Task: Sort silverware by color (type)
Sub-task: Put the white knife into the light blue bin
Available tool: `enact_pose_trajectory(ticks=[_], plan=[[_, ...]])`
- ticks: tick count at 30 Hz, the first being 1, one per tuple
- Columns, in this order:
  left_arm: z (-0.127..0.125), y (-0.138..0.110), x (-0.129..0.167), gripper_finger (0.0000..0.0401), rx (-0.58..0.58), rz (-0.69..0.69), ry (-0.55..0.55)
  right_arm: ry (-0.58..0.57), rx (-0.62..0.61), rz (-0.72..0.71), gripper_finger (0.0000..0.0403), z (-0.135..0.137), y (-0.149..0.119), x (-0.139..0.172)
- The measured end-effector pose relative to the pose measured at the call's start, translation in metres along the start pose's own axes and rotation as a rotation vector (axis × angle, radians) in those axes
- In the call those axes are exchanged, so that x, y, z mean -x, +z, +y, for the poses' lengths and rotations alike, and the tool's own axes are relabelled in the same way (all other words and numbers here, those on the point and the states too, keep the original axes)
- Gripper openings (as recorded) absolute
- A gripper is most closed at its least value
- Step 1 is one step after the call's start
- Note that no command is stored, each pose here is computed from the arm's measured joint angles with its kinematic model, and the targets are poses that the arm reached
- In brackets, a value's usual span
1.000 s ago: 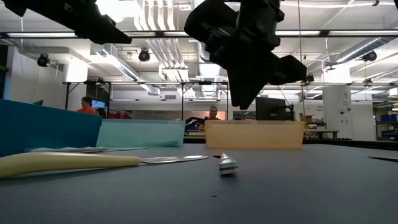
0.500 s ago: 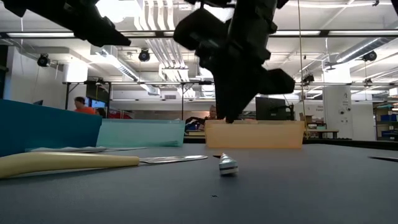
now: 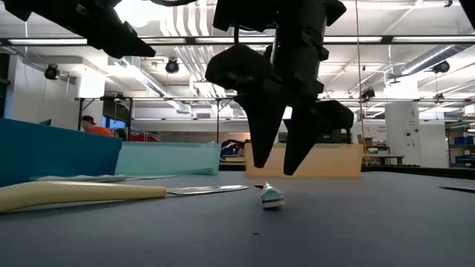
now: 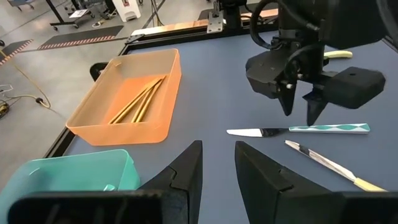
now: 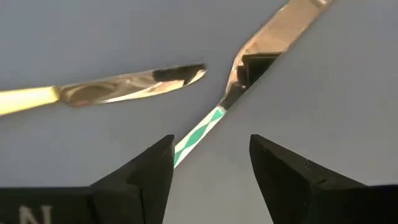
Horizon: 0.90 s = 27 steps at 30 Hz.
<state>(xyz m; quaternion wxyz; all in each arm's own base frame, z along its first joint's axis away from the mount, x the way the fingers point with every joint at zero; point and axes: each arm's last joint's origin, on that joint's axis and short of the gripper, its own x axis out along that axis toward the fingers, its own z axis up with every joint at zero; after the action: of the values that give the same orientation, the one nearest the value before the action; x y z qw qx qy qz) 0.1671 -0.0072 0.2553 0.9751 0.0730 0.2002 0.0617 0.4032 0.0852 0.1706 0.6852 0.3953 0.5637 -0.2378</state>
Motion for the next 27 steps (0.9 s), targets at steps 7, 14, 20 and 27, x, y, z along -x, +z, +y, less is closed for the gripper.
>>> enact_pose_trajectory(ticks=[7, 14, 20, 27], plan=[[0.000, 0.000, 0.000, 0.0077, 0.001, 0.002, 0.000, -0.042, -0.014, 0.002, 0.0203, -0.003, 0.001, -0.015], [0.000, -0.001, 0.000, 0.0077, 0.002, 0.005, 0.000, -0.050, -0.011, -0.002, 0.0195, -0.003, 0.001, -0.021], [-0.001, -0.001, -0.002, 0.0077, 0.000, 0.013, -0.001, -0.095, 0.013, 0.007, 0.0157, -0.008, 0.003, -0.022], [-0.001, -0.003, -0.005, 0.0077, -0.004, 0.031, -0.003, -0.181, 0.088, 0.007, 0.0104, -0.016, 0.003, -0.023]])
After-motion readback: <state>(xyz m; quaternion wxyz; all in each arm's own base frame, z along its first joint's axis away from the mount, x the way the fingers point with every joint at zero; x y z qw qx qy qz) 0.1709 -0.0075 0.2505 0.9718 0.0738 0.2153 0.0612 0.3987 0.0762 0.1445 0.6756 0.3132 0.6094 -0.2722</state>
